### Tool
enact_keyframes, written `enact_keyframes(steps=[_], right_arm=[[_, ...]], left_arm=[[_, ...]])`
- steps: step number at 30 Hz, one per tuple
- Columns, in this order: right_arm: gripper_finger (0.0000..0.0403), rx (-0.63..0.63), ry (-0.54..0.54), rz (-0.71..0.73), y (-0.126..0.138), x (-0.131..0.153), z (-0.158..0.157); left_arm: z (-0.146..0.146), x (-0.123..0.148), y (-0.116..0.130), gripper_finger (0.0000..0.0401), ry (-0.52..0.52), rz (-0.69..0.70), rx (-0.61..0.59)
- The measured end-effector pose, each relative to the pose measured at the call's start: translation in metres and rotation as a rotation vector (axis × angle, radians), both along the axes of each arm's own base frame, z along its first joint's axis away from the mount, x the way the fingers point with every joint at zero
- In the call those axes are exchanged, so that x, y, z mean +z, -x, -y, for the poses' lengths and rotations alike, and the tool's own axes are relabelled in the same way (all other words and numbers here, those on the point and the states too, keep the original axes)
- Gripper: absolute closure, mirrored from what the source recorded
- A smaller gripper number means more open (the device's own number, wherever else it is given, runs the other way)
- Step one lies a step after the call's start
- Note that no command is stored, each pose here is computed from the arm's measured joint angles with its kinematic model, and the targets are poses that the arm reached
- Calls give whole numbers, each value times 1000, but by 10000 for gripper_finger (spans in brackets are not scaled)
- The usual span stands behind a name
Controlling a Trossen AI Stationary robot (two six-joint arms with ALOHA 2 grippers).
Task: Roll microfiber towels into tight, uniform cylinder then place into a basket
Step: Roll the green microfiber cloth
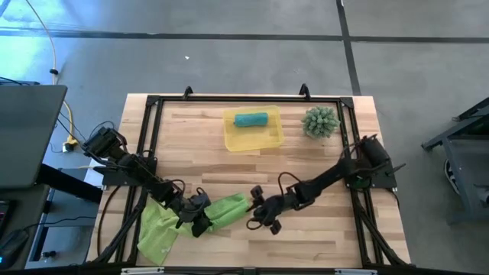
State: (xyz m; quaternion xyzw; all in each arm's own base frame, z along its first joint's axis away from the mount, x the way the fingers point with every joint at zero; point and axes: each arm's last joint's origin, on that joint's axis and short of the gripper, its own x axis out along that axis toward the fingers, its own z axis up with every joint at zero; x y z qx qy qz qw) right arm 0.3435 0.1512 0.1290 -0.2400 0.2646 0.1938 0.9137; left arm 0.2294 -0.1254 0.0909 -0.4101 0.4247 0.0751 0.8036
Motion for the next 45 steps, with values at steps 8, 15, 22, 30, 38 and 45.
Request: enact_keyframes(steps=[8,15,22,30,38,45], right_arm=[[179,-33,43,6,-8,-19,7],[185,-100,-8,-62,-10,-36,12],[231,-305,-223,-192,-9,-42,21],[327,-369,-302,-240,-9,-44,26],[394,-398,-403,-308,-7,-45,25],[399,-359,-682,-502,-6,-45,24]], left_arm=[[0,0,0,391,3,2,5],[0,1,-1,391,6,12,0],[2,13,-1,366,-26,118,-166],[-1,26,5,317,-55,116,-230],[-7,35,22,291,-93,-5,-340],[-11,67,25,291,-196,199,-353]])
